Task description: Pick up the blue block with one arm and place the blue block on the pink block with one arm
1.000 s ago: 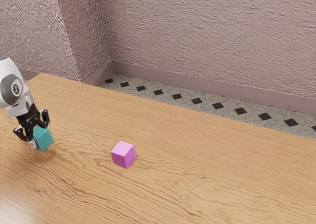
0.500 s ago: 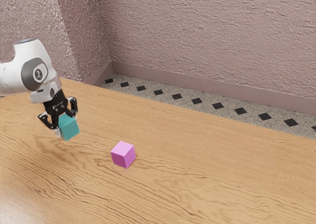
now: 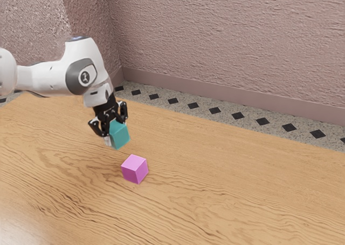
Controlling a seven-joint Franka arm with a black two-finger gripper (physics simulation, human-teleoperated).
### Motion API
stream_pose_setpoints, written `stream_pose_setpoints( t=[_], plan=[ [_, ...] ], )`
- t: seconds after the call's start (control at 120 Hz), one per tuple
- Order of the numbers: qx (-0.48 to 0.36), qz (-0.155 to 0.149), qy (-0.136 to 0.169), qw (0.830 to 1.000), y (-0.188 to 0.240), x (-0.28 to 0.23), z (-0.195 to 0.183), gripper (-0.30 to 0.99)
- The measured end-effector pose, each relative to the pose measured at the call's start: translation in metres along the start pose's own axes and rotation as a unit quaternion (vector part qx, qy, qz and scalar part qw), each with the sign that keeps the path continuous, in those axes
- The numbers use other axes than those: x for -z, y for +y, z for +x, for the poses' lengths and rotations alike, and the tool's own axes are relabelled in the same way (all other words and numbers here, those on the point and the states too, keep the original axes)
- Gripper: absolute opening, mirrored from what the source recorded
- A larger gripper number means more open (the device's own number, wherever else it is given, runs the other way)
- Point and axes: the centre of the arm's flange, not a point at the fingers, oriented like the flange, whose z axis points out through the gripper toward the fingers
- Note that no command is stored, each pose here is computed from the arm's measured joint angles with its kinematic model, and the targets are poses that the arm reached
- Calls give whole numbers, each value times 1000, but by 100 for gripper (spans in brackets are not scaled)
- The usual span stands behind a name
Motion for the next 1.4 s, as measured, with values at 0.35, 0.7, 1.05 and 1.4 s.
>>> stream_pose_setpoints(
  t=[0.35, 0.7, 1.05, 1.4],
  plan=[
    [105, -17, 14, 994, -31, -38, 5, 32],
    [176, -40, 12, 984, -21, -56, 20, 32],
    [188, -52, 2, 981, -12, -61, 44, 40],
    [195, -47, -1, 980, -10, -49, 42, 62]
  ],
)
